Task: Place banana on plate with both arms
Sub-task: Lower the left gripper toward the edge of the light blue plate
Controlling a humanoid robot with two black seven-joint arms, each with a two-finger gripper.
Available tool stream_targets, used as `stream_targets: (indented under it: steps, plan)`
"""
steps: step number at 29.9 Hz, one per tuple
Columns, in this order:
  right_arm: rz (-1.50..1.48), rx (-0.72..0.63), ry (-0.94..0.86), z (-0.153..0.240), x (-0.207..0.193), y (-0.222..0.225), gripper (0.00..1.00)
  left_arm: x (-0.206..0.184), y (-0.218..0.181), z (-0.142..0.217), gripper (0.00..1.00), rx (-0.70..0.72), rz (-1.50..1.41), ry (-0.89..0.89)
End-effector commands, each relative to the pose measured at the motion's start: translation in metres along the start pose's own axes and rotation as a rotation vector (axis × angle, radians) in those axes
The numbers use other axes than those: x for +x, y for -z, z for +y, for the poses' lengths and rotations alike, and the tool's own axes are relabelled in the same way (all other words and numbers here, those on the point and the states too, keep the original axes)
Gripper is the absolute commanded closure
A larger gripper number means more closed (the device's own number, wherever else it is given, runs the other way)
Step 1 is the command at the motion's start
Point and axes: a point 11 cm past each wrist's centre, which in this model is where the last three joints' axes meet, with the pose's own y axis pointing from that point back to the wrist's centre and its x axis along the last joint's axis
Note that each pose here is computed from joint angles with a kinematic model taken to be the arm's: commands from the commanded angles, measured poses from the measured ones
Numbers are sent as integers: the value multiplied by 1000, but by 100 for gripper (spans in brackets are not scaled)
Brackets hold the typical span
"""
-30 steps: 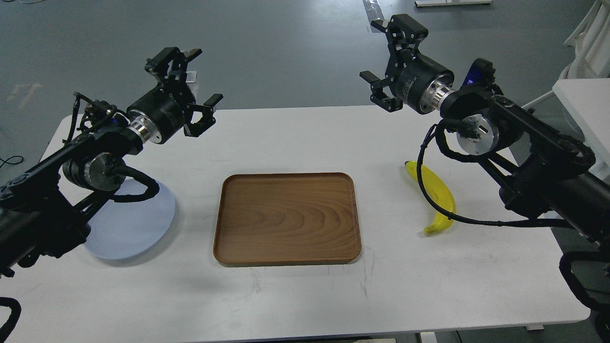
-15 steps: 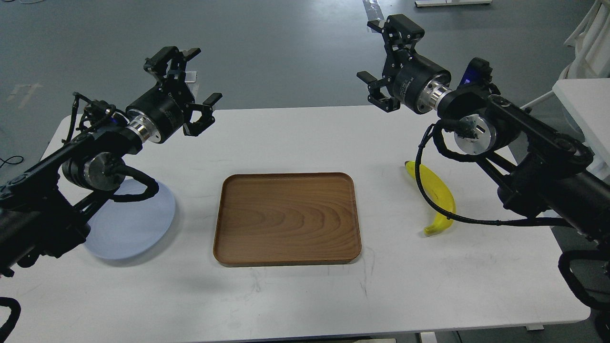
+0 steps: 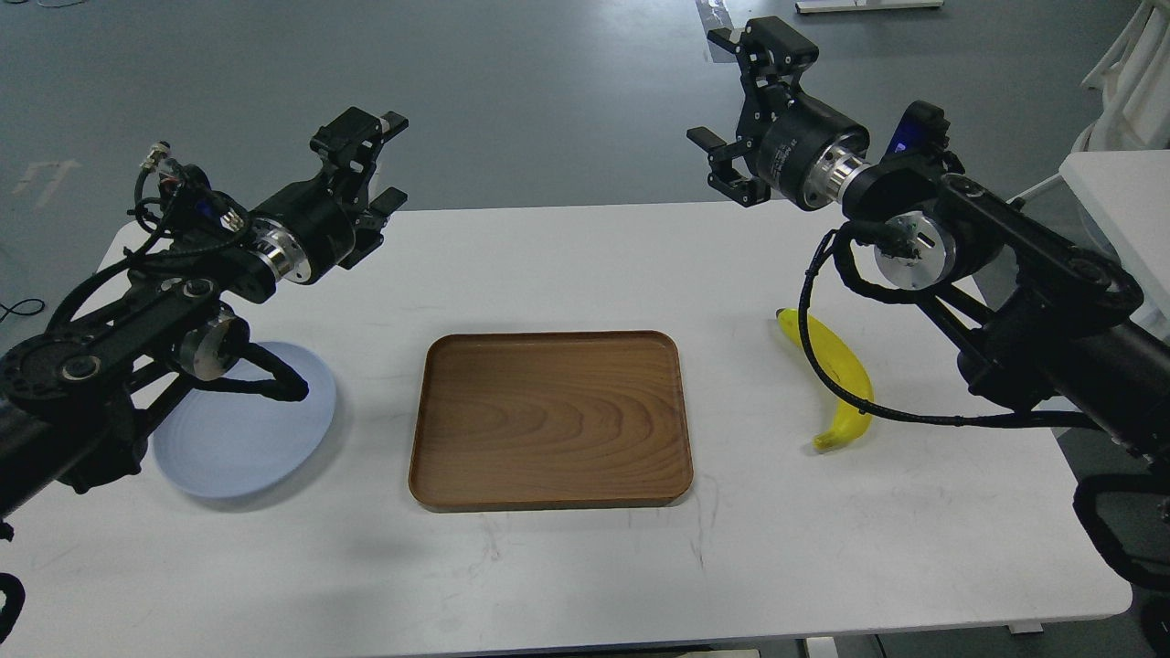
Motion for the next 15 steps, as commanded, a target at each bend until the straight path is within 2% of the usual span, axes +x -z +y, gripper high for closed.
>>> stream_targets:
  steps: [1, 8, 15]
  plan:
    - [6, 9, 1, -1, 0, 5, 0, 3, 4, 8, 2, 10, -180, 0]
    - [3, 19, -5, 0, 2, 8, 0, 20, 29, 33, 2, 92, -442, 38]
    - [2, 31, -1, -1, 0, 13, 0, 27, 61, 58, 2, 179, -546, 79]
